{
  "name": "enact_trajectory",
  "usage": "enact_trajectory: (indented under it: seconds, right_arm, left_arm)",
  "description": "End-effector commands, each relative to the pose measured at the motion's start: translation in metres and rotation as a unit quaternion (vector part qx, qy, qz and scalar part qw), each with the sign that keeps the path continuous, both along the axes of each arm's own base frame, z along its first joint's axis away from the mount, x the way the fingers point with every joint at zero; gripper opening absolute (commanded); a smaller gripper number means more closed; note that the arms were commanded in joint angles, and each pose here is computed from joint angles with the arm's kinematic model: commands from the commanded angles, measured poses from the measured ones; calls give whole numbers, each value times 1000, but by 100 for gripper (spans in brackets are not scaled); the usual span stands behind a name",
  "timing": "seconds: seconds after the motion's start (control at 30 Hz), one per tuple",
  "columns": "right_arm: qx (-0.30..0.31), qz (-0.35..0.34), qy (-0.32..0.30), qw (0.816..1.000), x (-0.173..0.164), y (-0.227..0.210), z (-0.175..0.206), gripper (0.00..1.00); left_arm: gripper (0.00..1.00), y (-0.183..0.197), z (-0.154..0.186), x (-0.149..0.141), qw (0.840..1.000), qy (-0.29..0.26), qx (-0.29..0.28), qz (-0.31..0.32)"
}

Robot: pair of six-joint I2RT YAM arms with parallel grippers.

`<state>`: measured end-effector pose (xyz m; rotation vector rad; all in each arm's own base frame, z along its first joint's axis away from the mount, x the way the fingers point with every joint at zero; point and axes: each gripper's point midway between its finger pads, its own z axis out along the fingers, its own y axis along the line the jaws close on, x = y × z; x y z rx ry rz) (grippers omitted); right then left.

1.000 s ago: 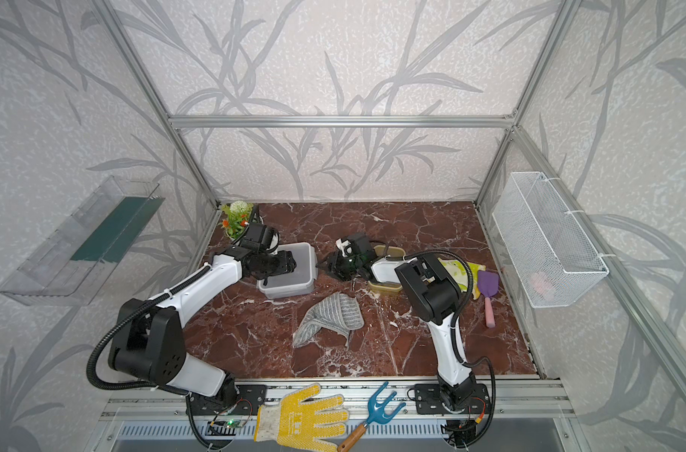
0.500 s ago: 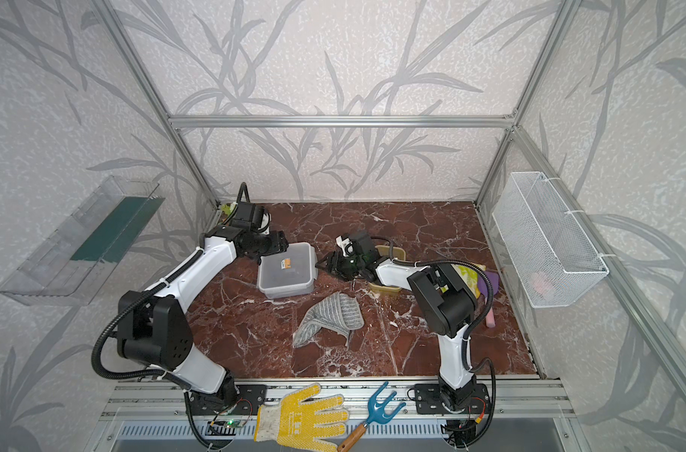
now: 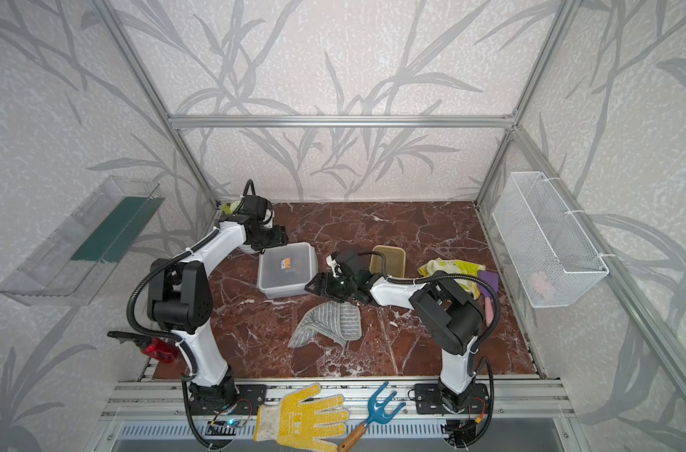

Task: Wipe the insides of the lunch boxes
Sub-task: Adjust the lunch box at the center of the board.

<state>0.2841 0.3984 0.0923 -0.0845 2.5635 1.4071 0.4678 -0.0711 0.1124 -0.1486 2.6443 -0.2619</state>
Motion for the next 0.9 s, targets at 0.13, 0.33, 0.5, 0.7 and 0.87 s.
enact_trajectory:
  seconds: [0.13, 0.33, 0.5, 0.7, 0.87]
  right_arm:
    - [16, 0, -21, 1000, 12, 27, 13, 76]
    - [26, 16, 3, 1000, 7, 50, 5, 71]
    - [23, 10, 6, 1000, 11, 56, 1, 70]
    - [21, -8, 3, 1000, 28, 57, 0, 71]
    - [21, -24, -7, 999, 49, 49, 4, 71]
  left_arm:
    - [72, -5, 3, 10, 999, -13, 0, -32]
    - [71, -1, -4, 9, 1000, 0, -8, -25]
    - [69, 0, -6, 3, 1000, 13, -9, -25]
    - [68, -5, -10, -6, 999, 25, -30, -20]
    - [67, -7, -10, -15, 999, 32, -40, -18]
